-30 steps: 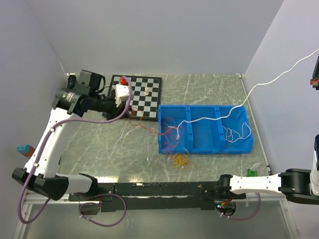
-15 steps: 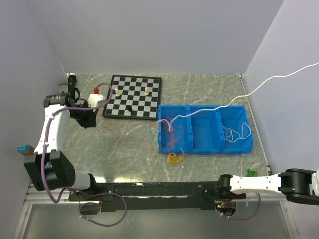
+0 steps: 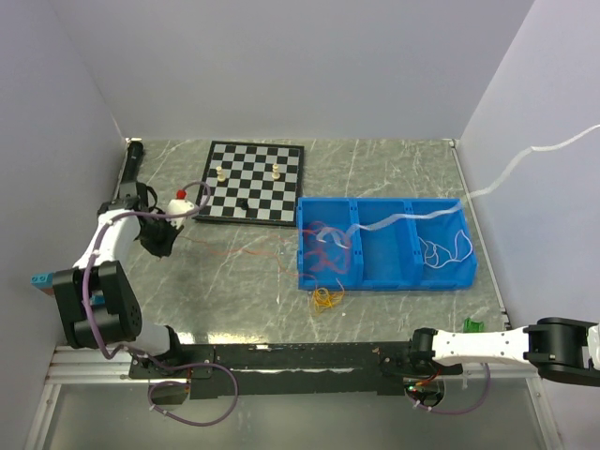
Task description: Untangle the cables
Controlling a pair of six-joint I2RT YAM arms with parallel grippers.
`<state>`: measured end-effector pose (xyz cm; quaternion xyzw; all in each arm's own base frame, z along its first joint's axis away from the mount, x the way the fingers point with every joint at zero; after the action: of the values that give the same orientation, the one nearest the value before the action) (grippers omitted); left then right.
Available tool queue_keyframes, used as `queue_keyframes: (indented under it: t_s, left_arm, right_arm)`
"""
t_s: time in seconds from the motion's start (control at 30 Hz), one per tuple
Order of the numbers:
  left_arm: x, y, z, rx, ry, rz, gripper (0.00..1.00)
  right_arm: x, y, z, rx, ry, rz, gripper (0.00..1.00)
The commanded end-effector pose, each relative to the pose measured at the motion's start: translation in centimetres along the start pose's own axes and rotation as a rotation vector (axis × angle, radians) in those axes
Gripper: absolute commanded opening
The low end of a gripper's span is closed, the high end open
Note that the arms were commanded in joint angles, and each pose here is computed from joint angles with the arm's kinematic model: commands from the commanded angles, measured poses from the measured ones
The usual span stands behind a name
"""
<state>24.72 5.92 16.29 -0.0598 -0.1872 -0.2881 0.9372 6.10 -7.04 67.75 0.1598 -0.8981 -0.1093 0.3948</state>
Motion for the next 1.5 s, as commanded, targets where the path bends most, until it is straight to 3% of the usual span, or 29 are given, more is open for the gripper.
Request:
queue_keyframes:
  t_s: [0.0,0.17,0.37,0.6,0.77,1.0,1.1,1.17,1.27,1.37,1.43,1.47]
  left_arm:
    - [-0.9,1.4,-1.4,0.120,0.045,0.013,0.01]
    - [-0.9,1.3,-2.3,0.079,0.037,0.046,0.01]
    - [1.3,0.9,-0.2,0.030,-0.075,0.063,0.01]
    - [-0.5,0.7,-1.3,0.087,-0.027,0.050,0.01]
    - [-1.2,0.7,-2.2,0.084,-0.012,0.063,0.01]
    - [-1.4,0.4,-2.7,0.041,-0.010,0.064,0.01]
    - [-0.9,-0.4,-1.7,-0.017,-0.041,0.044,0.03]
    - [-0.7,-1.0,-0.9,-0.045,-0.066,0.030,0.14]
    - [-0.5,-1.9,0.3,-0.097,-0.083,0.004,0.62]
    - [0.4,-2.7,2.0,-0.158,-0.146,-0.042,0.72]
    - [1.8,-3.3,3.9,-0.206,-0.223,-0.066,0.87]
    - [2.4,-3.7,5.1,-0.234,-0.258,-0.078,0.90]
  right_arm:
    - [1.9,-1.6,0.4,0.018,-0.053,-0.050,0.00]
    - [2.0,-0.8,0.7,0.081,-0.063,-0.106,0.00]
    - [-0.4,2.8,-0.2,0.140,0.003,-0.062,0.00]
    - [2.5,0.7,0.1,0.146,-0.122,-0.166,0.00]
    - [5.9,-2.5,1.9,0.216,-0.273,-0.347,0.00]
    - [6.9,-2.1,2.1,0.293,-0.288,-0.435,0.00]
    - [5.4,0.4,1.6,0.335,-0.223,-0.419,0.00]
    - [4.4,2.0,1.2,0.359,-0.192,-0.415,0.00]
    - [3.4,3.8,0.9,0.393,-0.166,-0.420,0.00]
    - [3.0,5.3,0.6,0.427,-0.150,-0.438,0.00]
    - [2.8,6.1,0.3,0.441,-0.146,-0.454,0.00]
    - [2.9,6.4,0.2,0.448,-0.146,-0.459,0.00]
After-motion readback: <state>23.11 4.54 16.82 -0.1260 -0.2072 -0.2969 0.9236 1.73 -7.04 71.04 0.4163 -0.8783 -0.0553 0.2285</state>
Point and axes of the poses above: each gripper's point midway between its finger pads, its own z axis back along the fingers, its own y axis along the line the jaws close on, x = y × z, the point moved 9 cm from there along z, back along the fingers, and after that the axes turned 6 degrees about z, right-handed, at the moved point
